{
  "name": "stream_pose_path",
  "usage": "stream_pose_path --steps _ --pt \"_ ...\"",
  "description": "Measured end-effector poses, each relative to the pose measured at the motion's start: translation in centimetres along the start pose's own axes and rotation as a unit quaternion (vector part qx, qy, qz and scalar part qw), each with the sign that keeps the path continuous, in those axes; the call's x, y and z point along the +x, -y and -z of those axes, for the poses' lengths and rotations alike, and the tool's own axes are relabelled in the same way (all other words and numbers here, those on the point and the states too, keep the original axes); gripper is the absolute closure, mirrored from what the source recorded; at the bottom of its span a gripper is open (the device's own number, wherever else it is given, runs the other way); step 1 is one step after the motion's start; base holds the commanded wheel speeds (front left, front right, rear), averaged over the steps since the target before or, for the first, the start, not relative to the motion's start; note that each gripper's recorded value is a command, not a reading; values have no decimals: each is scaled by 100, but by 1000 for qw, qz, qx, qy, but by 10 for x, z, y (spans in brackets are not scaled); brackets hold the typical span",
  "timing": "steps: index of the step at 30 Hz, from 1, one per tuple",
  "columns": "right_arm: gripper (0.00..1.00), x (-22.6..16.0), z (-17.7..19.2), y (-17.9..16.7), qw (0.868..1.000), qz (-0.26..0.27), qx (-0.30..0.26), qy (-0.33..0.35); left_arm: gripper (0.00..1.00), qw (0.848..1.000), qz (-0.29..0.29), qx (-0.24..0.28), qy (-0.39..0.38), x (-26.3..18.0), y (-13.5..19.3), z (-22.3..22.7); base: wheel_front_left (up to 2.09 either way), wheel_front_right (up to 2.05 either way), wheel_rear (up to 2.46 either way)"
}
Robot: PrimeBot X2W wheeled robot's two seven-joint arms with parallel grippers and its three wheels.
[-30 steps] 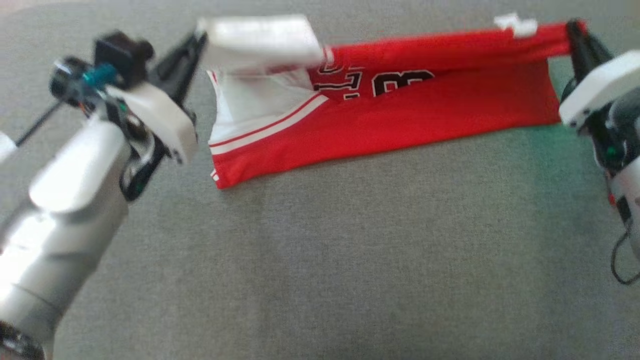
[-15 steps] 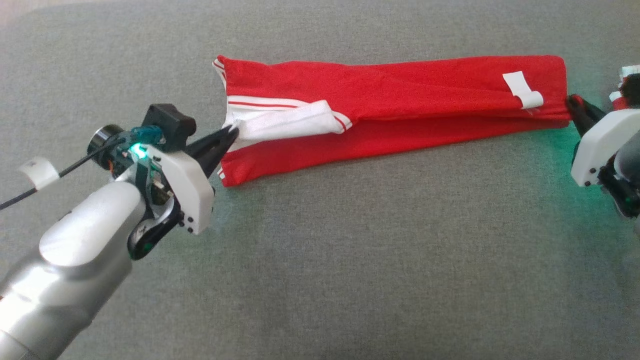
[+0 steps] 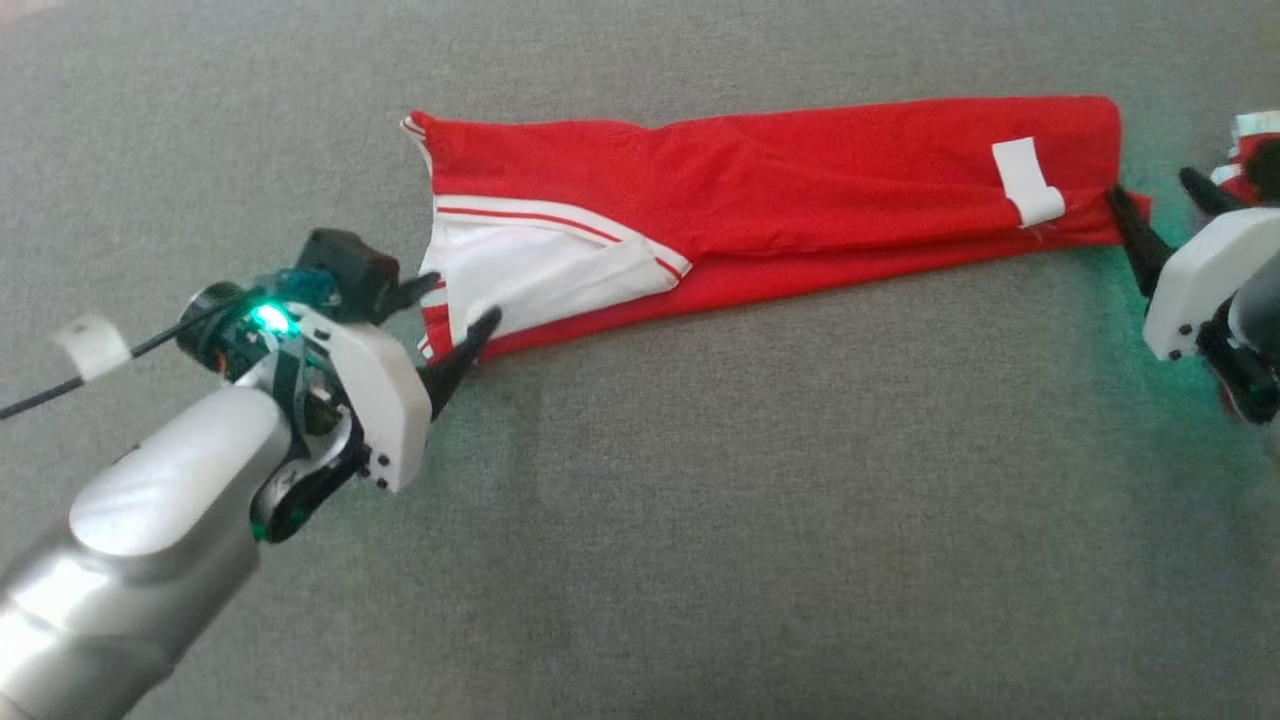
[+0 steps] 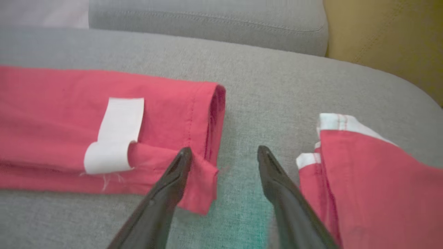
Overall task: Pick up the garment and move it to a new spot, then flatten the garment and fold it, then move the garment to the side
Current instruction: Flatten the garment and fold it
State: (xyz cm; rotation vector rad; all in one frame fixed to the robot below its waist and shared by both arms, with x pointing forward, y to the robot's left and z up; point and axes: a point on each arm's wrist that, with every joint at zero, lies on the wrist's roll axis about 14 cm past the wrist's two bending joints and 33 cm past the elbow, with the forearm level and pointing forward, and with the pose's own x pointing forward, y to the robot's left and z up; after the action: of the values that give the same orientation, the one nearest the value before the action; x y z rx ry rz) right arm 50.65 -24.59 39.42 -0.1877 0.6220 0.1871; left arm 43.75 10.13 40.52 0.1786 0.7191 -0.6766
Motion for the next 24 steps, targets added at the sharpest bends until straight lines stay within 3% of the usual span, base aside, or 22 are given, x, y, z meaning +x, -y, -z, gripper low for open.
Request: stream_pose_path --steps 4,7,10,14,18,19,24 --pt "0 -9 -21 8 998 14 40 47 0 996 -38 -10 78 -8 -12 -34 0 0 0" --pt "0 -20 -56 23 989 33 81 118 0 984 -73 -24 161 -19 -23 -71 0 0 0" --pt "0 -37 -89 31 974 42 106 193 0 963 -101 -34 248 -35 -28 -106 0 0 0" --pt "0 -62 -131 26 950 35 127 283 0 921 -138 -60 358 -63 -30 -142 0 0 0" --pt "0 -88 -164 7 923 10 154 352 0 895 -169 -89 403 -83 -31 -146 0 0 0" --pt "0 -104 -174 -1 908 4 164 386 0 886 -180 -108 413 -90 -30 -143 0 0 0" --pt "0 -129 -156 -26 887 11 182 424 0 867 -192 -137 438 -103 -16 -131 0 0 0"
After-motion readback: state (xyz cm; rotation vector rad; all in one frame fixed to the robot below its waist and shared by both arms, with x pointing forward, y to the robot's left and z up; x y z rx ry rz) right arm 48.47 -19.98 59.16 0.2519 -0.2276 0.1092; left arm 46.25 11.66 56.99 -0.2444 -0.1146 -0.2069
